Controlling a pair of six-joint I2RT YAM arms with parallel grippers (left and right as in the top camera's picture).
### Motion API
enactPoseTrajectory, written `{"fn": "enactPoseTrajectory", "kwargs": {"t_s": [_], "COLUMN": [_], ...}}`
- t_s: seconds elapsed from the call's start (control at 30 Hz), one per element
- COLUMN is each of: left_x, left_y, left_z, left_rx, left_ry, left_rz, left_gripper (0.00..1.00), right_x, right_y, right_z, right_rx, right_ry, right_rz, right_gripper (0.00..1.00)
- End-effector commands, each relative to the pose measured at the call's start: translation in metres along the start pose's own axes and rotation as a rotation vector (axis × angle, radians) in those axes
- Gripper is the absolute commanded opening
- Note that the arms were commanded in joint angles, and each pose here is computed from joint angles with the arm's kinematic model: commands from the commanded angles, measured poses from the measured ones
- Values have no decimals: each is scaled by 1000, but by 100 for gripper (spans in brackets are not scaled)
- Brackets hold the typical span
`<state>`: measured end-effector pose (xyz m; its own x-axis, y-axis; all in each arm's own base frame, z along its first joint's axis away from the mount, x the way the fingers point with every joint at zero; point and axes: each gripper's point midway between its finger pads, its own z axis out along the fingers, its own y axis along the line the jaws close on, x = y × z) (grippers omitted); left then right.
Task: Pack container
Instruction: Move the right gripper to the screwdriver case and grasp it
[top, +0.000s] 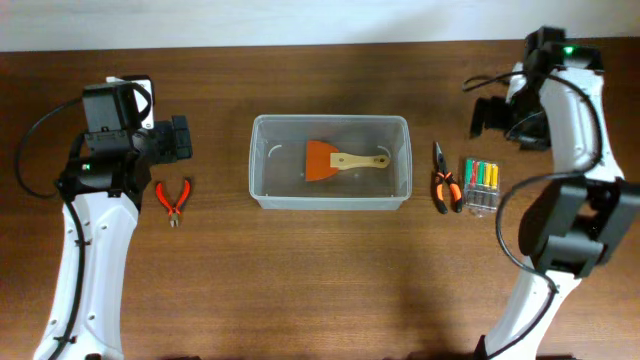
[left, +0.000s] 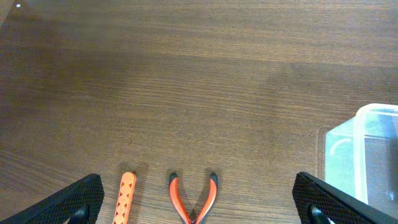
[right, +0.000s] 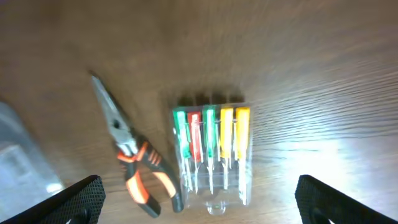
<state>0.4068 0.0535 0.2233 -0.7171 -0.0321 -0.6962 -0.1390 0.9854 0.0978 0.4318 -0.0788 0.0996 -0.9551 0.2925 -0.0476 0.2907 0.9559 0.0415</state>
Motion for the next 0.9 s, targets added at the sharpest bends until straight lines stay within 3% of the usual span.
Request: {"fn": "enactPoseTrajectory", "kwargs": {"t_s": [0.0, 0.2, 0.87], "left_x": [-8, -8, -8], "left_y": [1, 1, 1], "left_z": [-3, -3, -3], "left_rx": [4, 4, 4], "left_ry": [-18, -18, -18], "left_rz": [8, 8, 8], "left_gripper": [99, 99, 99], "right_x": [8, 18, 55], "right_y": [-2, -3, -9], "right_z": [29, 70, 118], "right_rx": [-4, 6, 20], "right_ry": [77, 182, 301], "right_rz": [14, 10, 24], "right_gripper": [98, 99, 97]}}
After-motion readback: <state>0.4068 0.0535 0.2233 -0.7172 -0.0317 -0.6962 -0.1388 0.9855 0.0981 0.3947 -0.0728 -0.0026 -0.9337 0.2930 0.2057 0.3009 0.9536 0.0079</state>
